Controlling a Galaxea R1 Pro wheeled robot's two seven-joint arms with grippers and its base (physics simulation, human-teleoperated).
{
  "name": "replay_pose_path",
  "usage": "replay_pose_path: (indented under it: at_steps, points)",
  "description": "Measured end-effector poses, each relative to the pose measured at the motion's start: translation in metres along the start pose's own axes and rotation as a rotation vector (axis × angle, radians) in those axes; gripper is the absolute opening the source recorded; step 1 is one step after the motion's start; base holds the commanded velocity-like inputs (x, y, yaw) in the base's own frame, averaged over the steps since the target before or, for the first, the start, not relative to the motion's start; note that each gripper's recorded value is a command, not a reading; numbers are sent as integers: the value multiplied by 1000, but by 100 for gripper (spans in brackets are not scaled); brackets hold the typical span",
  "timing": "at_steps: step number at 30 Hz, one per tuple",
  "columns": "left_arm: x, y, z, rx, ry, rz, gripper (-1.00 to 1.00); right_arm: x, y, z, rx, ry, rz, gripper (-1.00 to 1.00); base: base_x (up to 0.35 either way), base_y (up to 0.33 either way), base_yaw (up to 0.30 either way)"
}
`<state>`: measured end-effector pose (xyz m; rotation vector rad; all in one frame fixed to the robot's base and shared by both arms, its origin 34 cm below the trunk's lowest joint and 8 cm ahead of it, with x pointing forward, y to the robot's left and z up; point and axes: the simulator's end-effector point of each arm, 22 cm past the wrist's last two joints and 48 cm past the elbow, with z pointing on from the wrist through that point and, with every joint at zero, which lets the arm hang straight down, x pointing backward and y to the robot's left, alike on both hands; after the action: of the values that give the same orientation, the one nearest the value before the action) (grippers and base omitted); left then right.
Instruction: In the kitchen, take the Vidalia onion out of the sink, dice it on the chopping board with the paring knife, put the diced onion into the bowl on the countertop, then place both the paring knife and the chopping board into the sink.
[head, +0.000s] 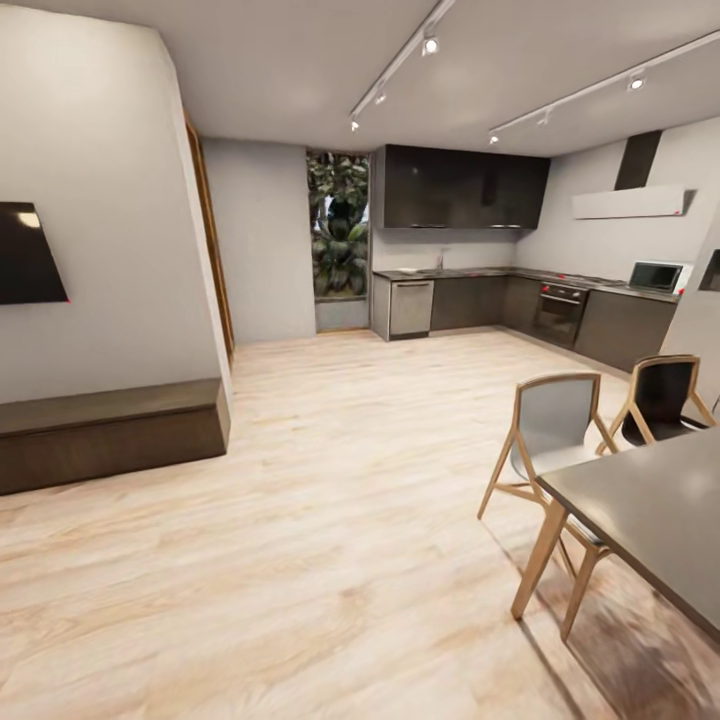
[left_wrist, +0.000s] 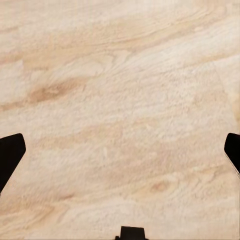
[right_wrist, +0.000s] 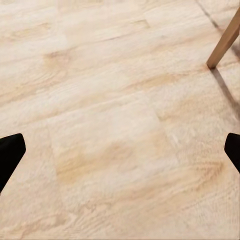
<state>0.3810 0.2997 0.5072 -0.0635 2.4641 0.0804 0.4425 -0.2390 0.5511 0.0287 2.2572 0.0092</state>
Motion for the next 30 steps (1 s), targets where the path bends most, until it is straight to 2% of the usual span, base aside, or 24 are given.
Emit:
replay_pose_path:
  at_steps: [30]
  points:
    - [1, 0, 0, 1, 1, 1, 100, 0, 0, 0, 1, -1, 0, 100, 345, 0, 0]
